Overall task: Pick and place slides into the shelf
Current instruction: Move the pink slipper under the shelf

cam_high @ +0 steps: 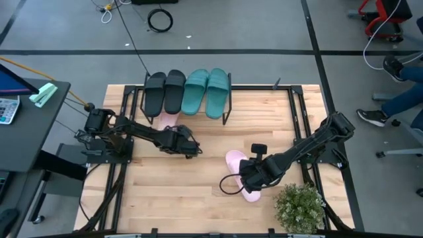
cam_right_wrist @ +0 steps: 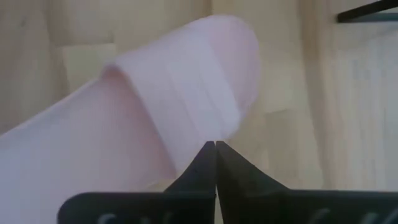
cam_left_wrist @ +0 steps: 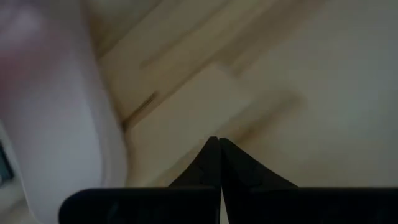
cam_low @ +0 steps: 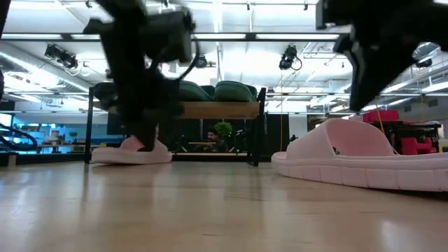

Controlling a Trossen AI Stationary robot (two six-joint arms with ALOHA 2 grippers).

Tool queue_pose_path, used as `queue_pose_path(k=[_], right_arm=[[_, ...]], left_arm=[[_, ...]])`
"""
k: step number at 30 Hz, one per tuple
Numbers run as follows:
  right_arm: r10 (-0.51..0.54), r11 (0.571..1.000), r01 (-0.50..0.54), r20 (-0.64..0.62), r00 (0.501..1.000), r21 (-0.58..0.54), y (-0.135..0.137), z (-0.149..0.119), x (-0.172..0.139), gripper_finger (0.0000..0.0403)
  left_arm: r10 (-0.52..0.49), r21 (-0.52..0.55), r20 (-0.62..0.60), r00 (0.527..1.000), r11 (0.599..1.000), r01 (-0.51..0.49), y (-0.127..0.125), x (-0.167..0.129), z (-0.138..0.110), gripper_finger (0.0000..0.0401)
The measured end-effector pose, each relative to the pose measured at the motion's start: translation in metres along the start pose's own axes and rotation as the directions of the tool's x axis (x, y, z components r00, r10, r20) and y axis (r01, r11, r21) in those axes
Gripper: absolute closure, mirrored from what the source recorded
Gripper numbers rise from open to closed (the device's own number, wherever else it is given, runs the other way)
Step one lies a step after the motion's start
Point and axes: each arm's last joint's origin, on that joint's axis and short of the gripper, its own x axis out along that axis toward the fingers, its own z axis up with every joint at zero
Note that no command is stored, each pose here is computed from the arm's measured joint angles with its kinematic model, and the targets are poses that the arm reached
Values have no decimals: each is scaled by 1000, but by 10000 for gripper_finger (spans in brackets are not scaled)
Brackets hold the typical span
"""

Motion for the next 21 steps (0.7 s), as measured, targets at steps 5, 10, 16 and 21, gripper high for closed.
queue_pose_path(k=[5, 10, 16, 21], right_arm=[[20, 999, -22, -33, 999, -47, 2, -8, 10, 370], [115, 992, -117, -53, 992, -40, 9, -8, 5, 320], [126, 985, -119, 43, 991, -126, 21, -8, 0, 269], [41, 990, -27, 100, 994, -138, 18, -9, 5, 247]], left_arm=[[-57, 116, 30, 998, 992, 53, -17, -32, 18, 392], [-98, 183, 55, 994, 979, 86, -27, -65, 35, 388], [-164, 201, 101, 981, 969, 141, -34, -92, 52, 396], [-180, 247, 128, 975, 958, 144, -35, -100, 60, 384]])
